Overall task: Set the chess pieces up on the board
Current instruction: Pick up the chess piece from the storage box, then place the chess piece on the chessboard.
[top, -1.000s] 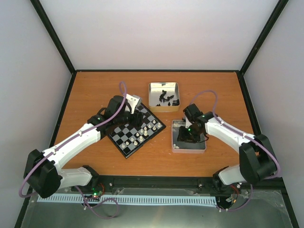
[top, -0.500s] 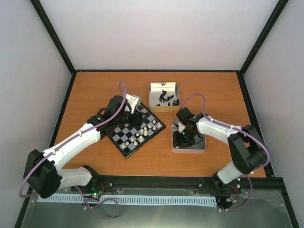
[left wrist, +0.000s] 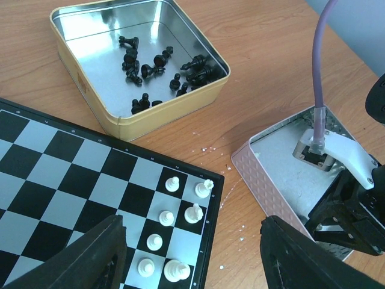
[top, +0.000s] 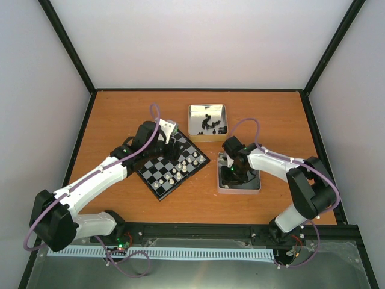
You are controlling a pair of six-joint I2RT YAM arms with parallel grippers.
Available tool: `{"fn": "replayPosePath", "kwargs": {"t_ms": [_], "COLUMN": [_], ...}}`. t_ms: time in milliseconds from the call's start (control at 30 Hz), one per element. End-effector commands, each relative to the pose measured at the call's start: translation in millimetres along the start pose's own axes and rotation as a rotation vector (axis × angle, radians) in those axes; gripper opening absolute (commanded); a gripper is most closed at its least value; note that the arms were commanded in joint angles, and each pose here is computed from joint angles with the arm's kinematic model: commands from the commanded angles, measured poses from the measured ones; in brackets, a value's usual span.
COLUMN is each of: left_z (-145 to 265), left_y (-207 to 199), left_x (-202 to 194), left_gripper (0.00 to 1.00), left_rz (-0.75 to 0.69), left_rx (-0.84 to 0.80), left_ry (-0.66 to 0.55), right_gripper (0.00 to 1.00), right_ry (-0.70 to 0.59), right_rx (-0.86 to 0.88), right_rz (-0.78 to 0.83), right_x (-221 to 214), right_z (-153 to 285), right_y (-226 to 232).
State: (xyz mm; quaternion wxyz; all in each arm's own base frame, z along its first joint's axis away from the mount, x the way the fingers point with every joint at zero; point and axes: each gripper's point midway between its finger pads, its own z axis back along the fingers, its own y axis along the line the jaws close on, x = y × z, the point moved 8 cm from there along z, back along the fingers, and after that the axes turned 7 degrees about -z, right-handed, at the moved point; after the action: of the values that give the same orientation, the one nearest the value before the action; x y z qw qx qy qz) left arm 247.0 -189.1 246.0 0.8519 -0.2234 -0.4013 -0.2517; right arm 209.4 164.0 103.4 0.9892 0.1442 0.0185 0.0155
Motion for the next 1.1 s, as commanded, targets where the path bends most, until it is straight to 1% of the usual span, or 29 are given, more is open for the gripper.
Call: {"fn": "replayPosePath", "kwargs": {"t_ms": [0,167,300,400,533,667,733,867,967,1067], "left_z": [7,10,13,18,30,52,69,116,155,187], "left_y": [0,2,7,16,33,50,54,54,53,52], "left_x": [6,7,4,-1,-12,-16,-14,2,17,28], "left_gripper": [0.61,0.61,0.61,0.61,0.61,0.61,0.62,0.62,0.63,0.63], "left_rz": [0.002,0.009,0.042,0.084,0.179,0.289,0.34,0.406,0.435,0.443], "left_rx": [0.009,0.029,0.087,0.182,0.383,0.559,0.619,0.697,0.757,0.808], "left_ry": [-0.036,-0.041,-0.039,-0.027,-0.025,-0.065,-0.115,-0.28,-0.408,-0.503], "right_gripper": [0.27,0.13,0.1,0.09,0.09,0.09,0.09,0.09,0.09,0.09], "right_ry": [-0.076,-0.112,-0.143,-0.182,-0.233,-0.241,-0.236,-0.201,-0.178,-0.153], "right_rx": [-0.015,-0.043,-0.05,-0.027,0.043,0.111,0.107,0.074,0.072,0.056], "right_rz": [0.013,0.012,0.009,0.011,0.04,0.156,0.242,0.422,0.552,0.663], "right_x": [10,13,16,21,26,25,21,11,1,-11], "right_z": [11,18,30,48,76,85,79,61,45,31], "right_y": [8,8,11,20,41,78,100,149,185,213]}}
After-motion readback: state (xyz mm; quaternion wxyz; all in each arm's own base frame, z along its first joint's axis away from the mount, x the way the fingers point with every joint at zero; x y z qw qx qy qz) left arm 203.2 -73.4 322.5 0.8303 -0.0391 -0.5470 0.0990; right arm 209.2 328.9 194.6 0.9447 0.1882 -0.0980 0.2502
